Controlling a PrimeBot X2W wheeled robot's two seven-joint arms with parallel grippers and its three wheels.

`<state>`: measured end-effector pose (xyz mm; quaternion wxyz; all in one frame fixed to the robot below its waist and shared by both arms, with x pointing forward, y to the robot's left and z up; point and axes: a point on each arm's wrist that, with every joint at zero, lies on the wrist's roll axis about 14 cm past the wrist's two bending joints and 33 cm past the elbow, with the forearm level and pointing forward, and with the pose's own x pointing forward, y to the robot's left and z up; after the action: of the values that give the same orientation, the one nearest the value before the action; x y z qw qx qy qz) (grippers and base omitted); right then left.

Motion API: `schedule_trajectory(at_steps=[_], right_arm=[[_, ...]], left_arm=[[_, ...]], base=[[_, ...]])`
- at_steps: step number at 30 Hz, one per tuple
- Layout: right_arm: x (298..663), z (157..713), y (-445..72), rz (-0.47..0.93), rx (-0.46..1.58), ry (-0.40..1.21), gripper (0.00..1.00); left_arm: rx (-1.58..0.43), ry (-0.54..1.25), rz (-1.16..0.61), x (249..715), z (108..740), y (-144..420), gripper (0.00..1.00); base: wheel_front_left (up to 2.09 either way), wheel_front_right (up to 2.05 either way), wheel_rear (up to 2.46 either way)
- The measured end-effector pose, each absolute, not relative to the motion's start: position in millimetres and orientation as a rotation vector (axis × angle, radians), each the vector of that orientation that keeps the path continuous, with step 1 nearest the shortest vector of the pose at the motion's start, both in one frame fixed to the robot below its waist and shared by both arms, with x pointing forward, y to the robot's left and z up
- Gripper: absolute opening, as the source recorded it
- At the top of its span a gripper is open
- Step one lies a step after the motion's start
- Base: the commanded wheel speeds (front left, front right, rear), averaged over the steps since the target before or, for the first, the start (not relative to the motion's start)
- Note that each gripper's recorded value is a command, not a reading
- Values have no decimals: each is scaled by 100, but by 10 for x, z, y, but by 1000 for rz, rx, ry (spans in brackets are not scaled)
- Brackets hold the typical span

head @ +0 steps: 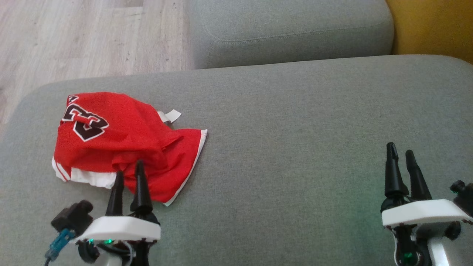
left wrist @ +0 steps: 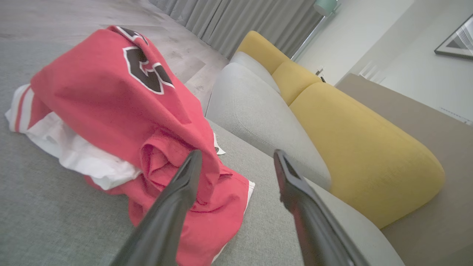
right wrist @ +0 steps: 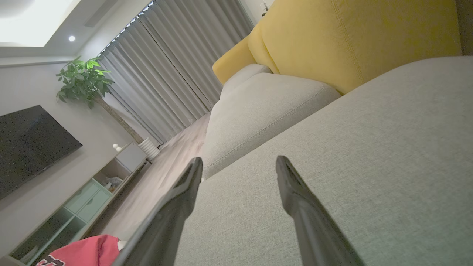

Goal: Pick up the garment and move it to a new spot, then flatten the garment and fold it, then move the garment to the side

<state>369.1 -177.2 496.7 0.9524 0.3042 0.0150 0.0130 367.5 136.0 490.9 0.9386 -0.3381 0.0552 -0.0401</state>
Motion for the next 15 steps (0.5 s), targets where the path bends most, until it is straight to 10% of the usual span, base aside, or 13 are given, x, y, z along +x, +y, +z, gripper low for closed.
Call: schedule_trajectory(at_steps=[15], right_arm=[[3666,5044,-1723,58,394,-3,100]], left_arm=[[-428,81,-188,3748,5015,1097,100]], base=[[0,0,0]])
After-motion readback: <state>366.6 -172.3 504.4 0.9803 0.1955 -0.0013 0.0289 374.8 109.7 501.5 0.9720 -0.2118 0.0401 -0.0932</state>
